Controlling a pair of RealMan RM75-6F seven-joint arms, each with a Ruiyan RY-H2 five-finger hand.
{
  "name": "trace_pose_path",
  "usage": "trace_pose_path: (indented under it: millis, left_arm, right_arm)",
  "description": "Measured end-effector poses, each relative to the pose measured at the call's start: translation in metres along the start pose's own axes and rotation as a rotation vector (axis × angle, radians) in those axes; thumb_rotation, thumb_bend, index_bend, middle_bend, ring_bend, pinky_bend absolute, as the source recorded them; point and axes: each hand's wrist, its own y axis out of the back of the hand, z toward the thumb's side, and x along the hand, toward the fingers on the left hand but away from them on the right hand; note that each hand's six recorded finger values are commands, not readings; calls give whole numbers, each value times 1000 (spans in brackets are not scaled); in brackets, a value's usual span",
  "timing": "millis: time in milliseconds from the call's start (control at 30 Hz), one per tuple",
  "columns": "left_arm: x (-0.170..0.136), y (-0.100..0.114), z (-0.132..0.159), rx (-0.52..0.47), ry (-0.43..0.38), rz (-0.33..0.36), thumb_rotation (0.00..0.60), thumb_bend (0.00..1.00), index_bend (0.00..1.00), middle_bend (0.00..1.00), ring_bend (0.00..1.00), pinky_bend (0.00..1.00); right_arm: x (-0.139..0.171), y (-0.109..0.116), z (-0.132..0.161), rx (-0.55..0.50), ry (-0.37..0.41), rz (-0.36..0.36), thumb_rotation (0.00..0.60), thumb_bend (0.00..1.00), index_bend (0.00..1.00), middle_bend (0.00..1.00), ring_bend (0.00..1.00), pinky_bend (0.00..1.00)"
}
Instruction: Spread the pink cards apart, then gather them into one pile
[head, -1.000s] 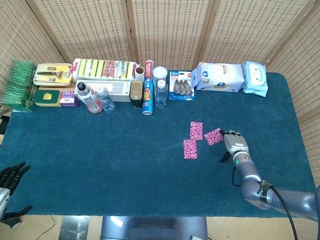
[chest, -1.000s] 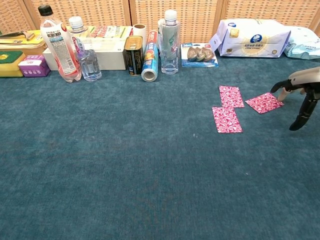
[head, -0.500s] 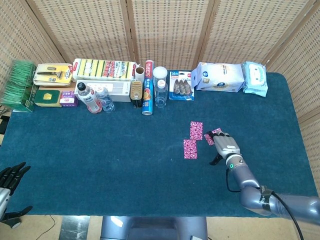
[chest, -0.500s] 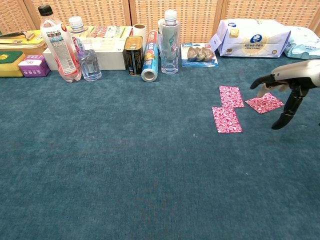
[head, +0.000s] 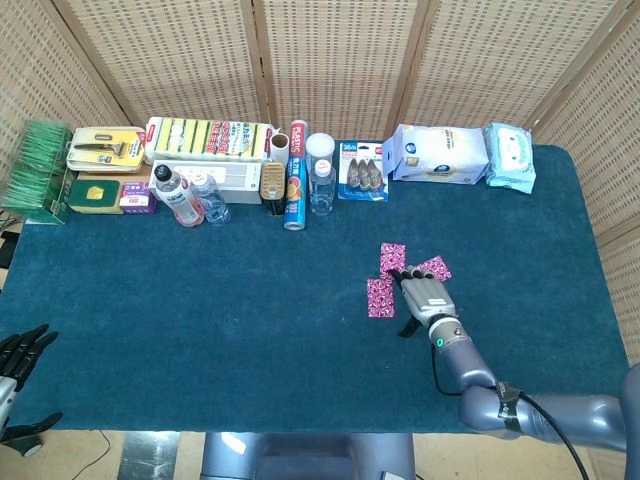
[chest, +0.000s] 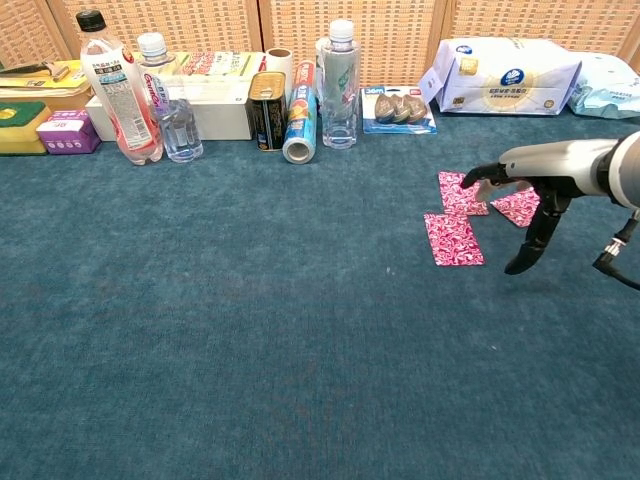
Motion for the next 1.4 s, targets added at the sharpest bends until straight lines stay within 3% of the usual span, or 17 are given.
trace_pose_path:
  millis: [167, 467, 1033, 1400]
  left_arm:
    - [-1, 3, -3, -10, -2, 5, 600, 18, 0, 0, 0, 0]
    - [-1, 2, -1, -6, -7, 3, 600, 18, 0, 0, 0, 0]
    - [0, -2, 1, 4, -3, -8, 600, 18, 0, 0, 0, 0]
    - [2, -3, 1, 4, 2, -12, 600, 18, 0, 0, 0, 0]
  right_arm:
    - [-8, 0, -21, 0, -68, -2, 600, 0, 31, 131, 0, 0]
    - [-7, -2, -44, 9, -111, 22, 600, 0, 30, 140, 0, 0]
    - [4, -1, -58, 32, -111, 34, 600, 0, 31, 149, 0, 0]
    - [-10, 4, -58, -8, -108, 5, 600, 0, 31, 120, 0, 0]
